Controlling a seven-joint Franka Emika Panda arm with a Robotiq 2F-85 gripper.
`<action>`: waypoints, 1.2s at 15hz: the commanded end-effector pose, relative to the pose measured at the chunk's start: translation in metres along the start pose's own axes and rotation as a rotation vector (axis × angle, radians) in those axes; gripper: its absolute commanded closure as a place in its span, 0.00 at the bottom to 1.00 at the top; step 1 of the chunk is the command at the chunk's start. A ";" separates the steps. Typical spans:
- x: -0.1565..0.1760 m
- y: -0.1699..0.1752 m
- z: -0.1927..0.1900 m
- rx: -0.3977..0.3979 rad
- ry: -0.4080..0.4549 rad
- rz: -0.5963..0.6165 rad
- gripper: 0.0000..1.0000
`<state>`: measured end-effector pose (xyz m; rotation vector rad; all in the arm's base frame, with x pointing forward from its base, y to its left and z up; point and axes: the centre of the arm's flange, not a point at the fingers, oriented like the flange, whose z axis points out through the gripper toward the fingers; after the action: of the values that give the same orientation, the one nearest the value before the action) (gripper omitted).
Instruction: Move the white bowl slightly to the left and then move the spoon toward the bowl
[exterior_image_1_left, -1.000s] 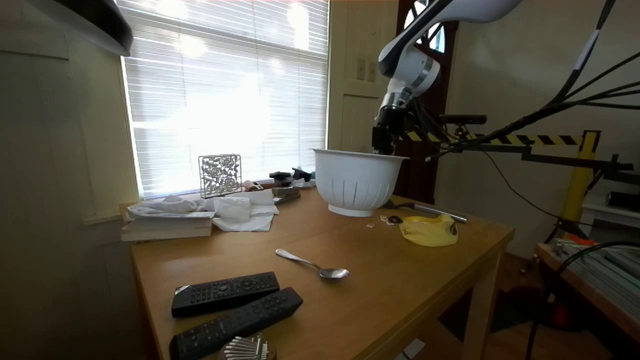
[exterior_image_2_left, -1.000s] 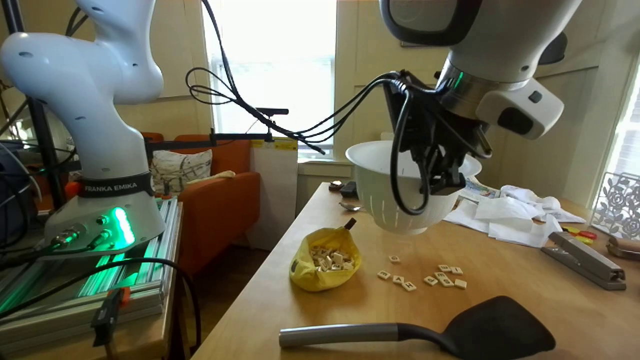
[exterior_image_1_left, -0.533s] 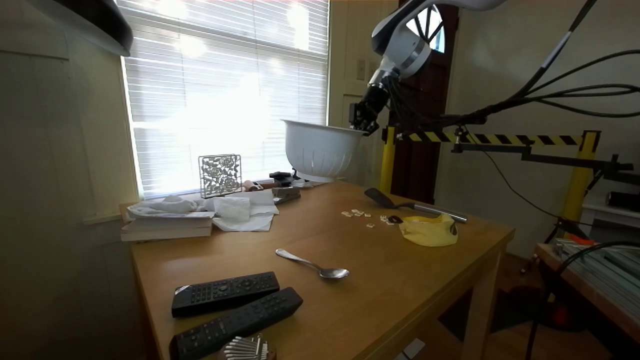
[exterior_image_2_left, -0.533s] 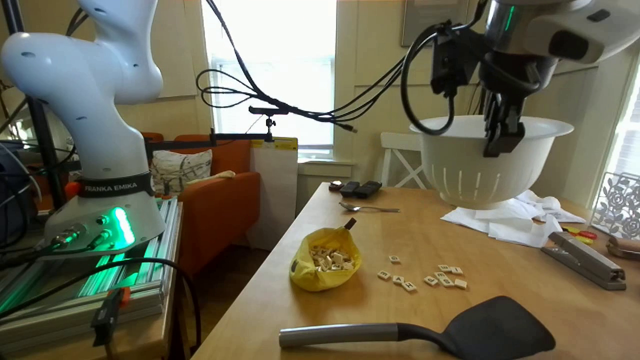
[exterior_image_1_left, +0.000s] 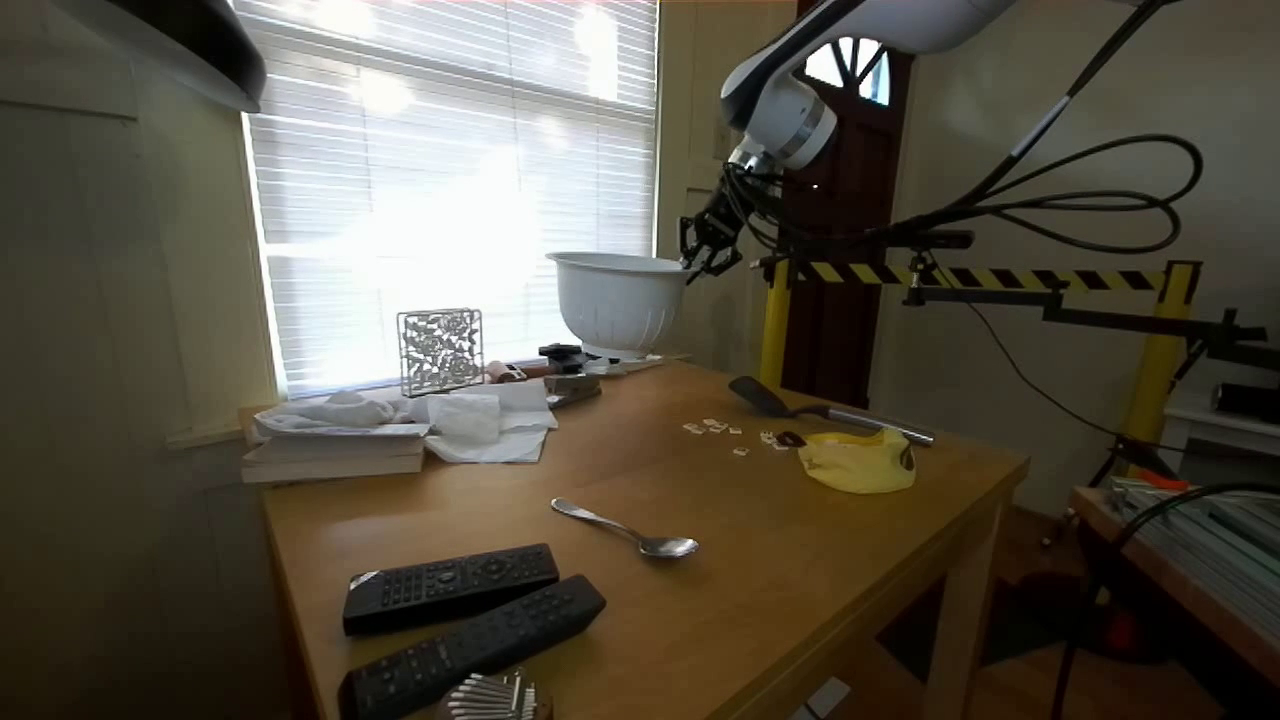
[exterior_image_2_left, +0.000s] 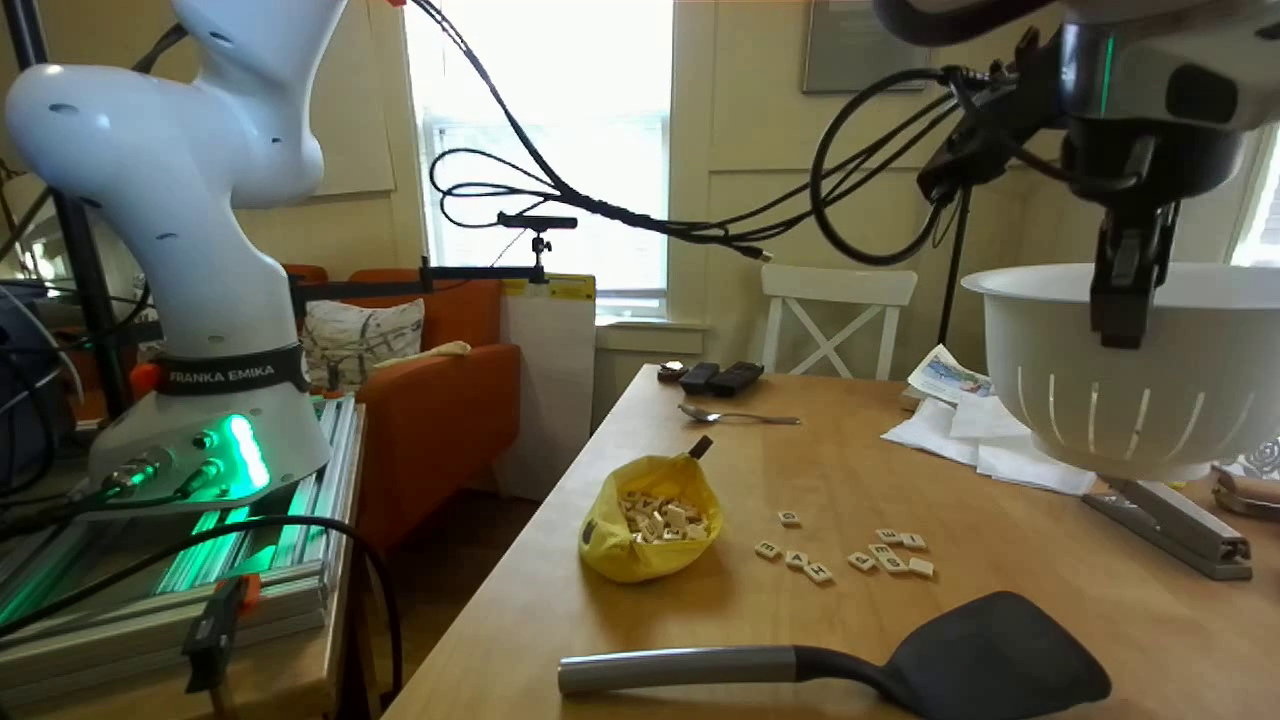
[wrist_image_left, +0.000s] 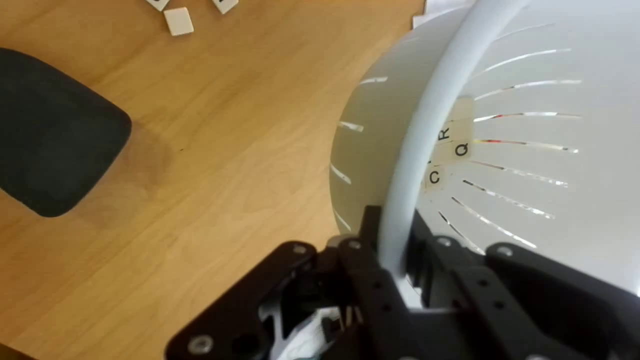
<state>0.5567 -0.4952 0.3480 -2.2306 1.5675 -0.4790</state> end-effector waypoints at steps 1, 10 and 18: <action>0.002 -0.008 0.028 -0.056 0.084 0.156 0.96; -0.063 -0.030 0.068 -0.094 -0.073 0.069 0.96; -0.112 -0.039 0.076 -0.067 -0.169 -0.109 0.96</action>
<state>0.6030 -0.3979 0.2759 -2.3120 1.5028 -0.2523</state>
